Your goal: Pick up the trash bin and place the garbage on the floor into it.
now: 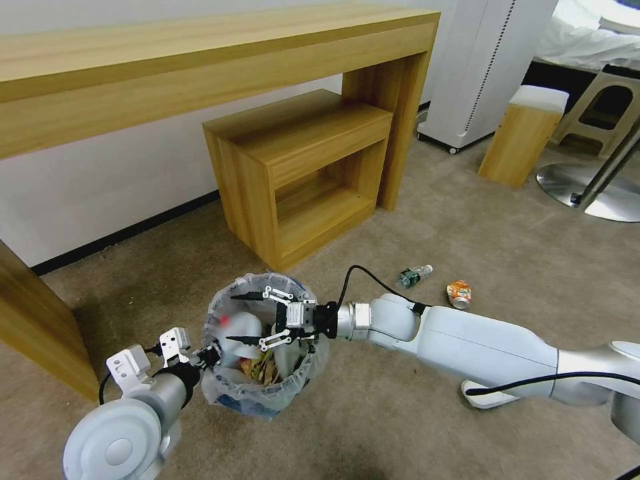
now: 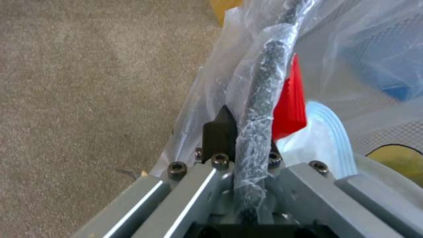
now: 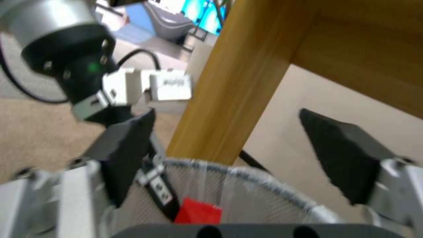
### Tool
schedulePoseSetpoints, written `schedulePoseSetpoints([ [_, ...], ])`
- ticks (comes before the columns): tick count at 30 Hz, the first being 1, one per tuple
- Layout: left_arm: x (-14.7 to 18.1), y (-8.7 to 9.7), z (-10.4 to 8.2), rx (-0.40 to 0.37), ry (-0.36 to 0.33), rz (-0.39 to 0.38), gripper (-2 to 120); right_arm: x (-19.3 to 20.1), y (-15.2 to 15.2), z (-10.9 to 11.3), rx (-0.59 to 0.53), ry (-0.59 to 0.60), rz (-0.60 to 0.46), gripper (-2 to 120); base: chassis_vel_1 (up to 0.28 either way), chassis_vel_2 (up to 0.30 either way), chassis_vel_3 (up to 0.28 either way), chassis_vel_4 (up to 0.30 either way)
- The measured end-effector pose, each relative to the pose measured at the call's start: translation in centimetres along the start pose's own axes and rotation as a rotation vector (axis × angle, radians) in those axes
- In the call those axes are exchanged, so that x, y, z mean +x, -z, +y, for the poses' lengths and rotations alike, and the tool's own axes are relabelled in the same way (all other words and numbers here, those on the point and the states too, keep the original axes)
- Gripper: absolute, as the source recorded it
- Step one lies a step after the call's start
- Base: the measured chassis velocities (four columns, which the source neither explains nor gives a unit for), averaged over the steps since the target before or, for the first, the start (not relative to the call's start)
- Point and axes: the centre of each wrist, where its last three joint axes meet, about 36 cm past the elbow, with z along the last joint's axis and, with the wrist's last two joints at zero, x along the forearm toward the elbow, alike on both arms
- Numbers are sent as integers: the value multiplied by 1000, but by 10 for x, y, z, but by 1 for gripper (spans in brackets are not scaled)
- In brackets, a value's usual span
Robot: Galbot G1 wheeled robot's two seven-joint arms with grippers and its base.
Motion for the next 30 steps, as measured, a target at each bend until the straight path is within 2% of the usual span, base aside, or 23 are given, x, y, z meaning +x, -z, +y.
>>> schedulePoseSetpoints([
  [5, -1, -1, 0, 0, 3, 0, 0, -1, 4, -1, 3, -12, -14, 100, 0, 0, 0, 0],
  [18, 0, 1, 3, 0, 13, -5, 0, 4, 11, -10, 22, -31, -24, 100, 0, 0, 0, 0],
  [30, -5, 0, 6, 3, 26, 0, 0, 19, 28, -14, 12, -162, -72, 100, 0, 0, 0, 0],
])
